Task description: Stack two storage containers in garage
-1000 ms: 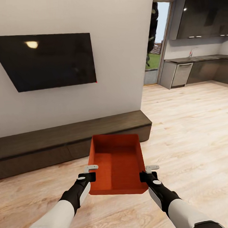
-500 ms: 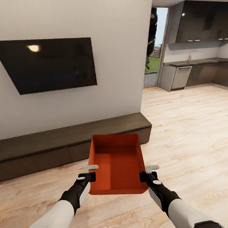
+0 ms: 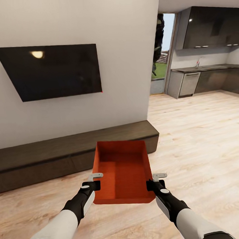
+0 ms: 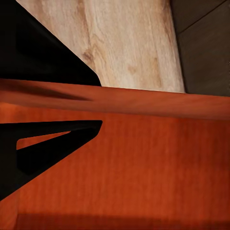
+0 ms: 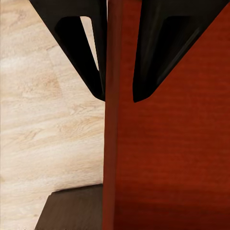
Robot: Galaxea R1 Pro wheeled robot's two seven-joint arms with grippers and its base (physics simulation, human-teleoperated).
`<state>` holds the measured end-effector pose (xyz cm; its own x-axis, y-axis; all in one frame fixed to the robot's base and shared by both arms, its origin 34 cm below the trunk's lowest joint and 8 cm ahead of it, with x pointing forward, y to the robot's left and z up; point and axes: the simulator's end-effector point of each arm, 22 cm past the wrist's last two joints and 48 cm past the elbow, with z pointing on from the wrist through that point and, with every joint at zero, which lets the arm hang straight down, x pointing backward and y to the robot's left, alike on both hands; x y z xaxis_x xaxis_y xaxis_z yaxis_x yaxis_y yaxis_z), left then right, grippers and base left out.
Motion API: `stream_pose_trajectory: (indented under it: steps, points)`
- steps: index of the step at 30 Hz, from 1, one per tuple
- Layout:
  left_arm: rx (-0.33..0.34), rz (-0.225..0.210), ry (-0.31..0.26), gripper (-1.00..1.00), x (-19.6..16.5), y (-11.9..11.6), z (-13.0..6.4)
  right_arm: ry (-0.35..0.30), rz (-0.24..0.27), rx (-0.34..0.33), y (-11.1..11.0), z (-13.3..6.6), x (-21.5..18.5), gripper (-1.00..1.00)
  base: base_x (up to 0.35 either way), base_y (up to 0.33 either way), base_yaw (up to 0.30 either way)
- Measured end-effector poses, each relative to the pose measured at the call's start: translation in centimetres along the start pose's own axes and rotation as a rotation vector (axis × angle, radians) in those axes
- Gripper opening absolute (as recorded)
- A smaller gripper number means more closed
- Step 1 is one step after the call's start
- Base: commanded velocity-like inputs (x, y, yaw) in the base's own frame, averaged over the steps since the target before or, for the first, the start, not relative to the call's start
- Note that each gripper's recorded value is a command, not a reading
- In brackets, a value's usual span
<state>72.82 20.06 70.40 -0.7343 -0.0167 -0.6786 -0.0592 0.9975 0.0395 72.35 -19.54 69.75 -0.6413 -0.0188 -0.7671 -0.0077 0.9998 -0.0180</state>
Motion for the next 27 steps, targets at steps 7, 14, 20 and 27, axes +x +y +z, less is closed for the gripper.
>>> stream_pose_trajectory:
  steps: [7,14,20,27]
  points:
    - [-0.001,0.000,-0.011,-1.00,-0.6,0.0,-0.3,-0.011,0.000,0.001,0.0,-0.3,-0.6,-1.00,0.000,0.000,0.000]
    - [-0.001,-0.001,-0.022,-1.00,-1.2,0.1,-0.7,-0.023,-0.001,0.001,0.0,-0.5,-1.3,-1.00,0.000,0.000,0.000]
    - [0.000,-0.001,-0.032,-1.00,-1.7,0.1,-1.0,-0.032,-0.001,0.001,0.0,-0.8,-1.8,-1.00,0.000,0.000,0.000]
    - [-0.001,-0.002,-0.043,-1.00,-2.3,0.1,-1.4,-0.043,0.000,0.001,-0.1,-1.0,-2.4,-1.00,0.000,0.000,0.000]
